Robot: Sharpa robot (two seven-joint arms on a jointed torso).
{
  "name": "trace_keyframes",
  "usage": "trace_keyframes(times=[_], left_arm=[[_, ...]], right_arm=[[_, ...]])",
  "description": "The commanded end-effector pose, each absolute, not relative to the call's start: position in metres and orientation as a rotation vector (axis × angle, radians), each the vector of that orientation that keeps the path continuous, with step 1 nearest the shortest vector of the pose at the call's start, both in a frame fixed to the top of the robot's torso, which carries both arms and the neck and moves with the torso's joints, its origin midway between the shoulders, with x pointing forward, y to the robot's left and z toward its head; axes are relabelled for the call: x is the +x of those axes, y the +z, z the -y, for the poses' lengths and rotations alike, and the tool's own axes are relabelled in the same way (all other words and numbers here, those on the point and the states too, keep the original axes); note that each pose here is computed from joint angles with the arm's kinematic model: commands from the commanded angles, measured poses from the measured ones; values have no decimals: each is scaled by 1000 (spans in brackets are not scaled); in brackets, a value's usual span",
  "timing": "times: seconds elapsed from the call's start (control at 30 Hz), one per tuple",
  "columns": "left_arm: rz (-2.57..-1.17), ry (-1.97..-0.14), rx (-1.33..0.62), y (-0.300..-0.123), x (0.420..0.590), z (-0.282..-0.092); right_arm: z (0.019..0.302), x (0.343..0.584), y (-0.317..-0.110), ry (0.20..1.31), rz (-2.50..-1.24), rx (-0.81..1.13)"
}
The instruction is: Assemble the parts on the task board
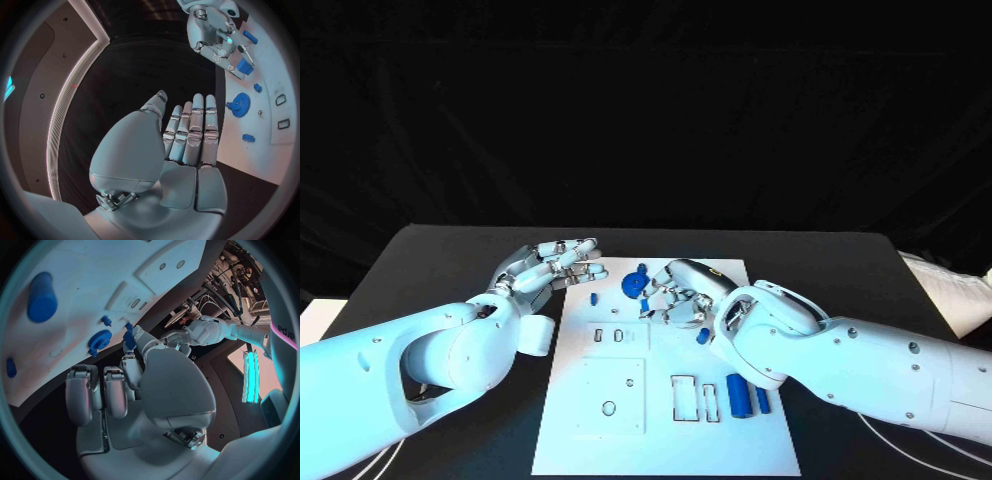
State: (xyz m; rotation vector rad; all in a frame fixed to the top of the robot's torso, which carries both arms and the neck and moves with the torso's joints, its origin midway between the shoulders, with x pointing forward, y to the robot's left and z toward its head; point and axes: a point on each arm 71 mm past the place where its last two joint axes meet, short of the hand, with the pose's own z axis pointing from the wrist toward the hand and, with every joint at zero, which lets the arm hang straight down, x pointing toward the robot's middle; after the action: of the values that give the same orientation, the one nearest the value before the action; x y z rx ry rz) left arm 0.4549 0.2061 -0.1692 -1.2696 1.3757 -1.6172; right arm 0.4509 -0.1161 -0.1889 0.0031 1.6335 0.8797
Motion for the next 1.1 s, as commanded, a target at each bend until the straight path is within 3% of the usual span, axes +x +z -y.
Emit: trace_keyframes(times=[0.03, 0.37, 1.1], left_arm=[[-1376, -1648, -1258, -168, 455, -203], [-1377, -1650, -1258, -168, 455, -203], [-1381, -1657, -1257, -167, 453, -202]], right_arm=[[110, 449, -195, 796, -1642, -58], [91, 443, -209, 787, -1663, -93], [80, 440, -224, 779, -1715, -124]])
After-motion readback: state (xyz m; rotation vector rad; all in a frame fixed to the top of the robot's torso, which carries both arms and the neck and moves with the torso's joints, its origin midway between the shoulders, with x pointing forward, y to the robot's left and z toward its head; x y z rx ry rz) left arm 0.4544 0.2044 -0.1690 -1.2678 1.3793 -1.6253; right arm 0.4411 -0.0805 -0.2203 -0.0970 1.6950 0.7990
